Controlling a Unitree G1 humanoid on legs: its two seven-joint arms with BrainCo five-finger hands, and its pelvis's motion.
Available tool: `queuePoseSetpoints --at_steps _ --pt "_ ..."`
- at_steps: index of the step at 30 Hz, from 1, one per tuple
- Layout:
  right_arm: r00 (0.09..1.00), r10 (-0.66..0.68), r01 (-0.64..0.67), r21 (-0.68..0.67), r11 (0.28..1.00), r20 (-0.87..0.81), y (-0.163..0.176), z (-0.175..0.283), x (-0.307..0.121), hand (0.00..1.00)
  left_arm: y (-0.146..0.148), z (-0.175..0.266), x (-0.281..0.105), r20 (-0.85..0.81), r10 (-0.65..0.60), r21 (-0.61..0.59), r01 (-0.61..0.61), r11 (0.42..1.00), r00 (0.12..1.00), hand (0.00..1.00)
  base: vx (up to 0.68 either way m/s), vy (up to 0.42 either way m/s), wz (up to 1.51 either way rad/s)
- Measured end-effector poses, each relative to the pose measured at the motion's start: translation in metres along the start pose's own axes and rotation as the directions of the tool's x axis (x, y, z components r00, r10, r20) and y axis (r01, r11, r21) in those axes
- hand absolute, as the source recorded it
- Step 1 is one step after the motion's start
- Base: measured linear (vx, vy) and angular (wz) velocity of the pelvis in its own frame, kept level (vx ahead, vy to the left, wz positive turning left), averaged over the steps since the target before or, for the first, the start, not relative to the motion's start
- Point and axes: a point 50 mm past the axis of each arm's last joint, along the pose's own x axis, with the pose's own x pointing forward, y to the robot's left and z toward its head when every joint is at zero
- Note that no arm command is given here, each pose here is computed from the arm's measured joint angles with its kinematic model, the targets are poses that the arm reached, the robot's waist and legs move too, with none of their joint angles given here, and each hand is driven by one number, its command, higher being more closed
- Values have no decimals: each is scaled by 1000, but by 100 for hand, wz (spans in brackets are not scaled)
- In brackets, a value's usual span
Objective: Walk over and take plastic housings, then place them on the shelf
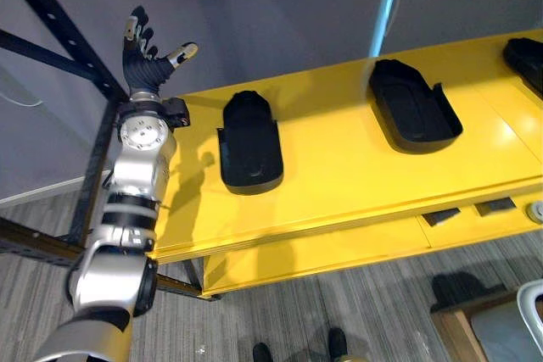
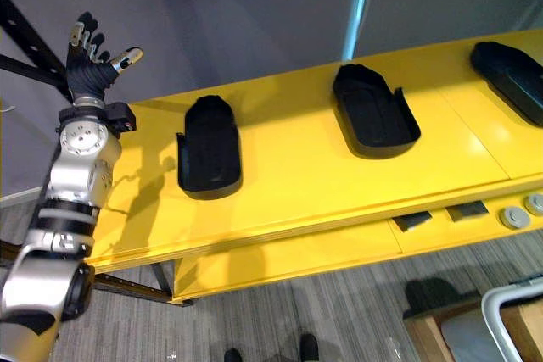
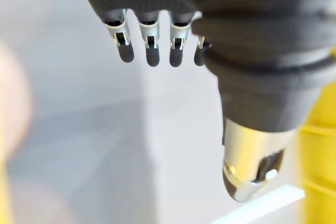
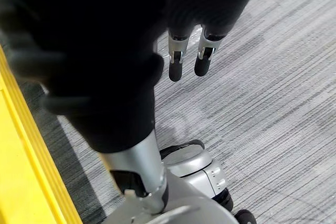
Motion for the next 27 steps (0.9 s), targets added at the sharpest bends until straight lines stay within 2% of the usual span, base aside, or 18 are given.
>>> queuePoseSetpoints --at_steps 1,2,5,7,9,13,19,27 --pt "1000 -3 3 7 1000 -3 -1 -2 0 0 -1 0 -13 15 -8 -2 9 1000 1000 100 17 2 12" --pt "1000 -8 9 15 1000 -11 -3 -5 -1 0 -3 -4 -43 15 -36 -31 37 999 999 100 19 3 6" --pt "1000 -17 17 25 1000 -23 -5 -10 -2 0 -18 -23 -111 -117 -77 -163 57 985 990 100 1 5 3" --pt "1000 -17 17 23 1000 -8 -5 -8 -2 0 -37 -33 -145 -210 -139 -217 92 972 968 100 -11 8 2" --pt "1000 -15 16 22 1000 -3 -4 -8 -2 0 -50 -33 -159 -233 -182 -255 120 959 955 100 -11 4 -6" --pt "1000 -19 19 20 1000 10 -4 -6 -2 0 -61 -29 -167 -220 -216 -304 144 942 951 100 11 -11 -13" --pt "999 -9 9 4 1000 37 4 0 -2 0 -63 -32 -166 -221 -229 -304 156 940 948 100 5 -32 -14" --pt "999 6 -6 2 1000 48 9 4 -1 0 -78 -25 -149 -139 -268 -325 212 922 953 100 5 -9 -2"
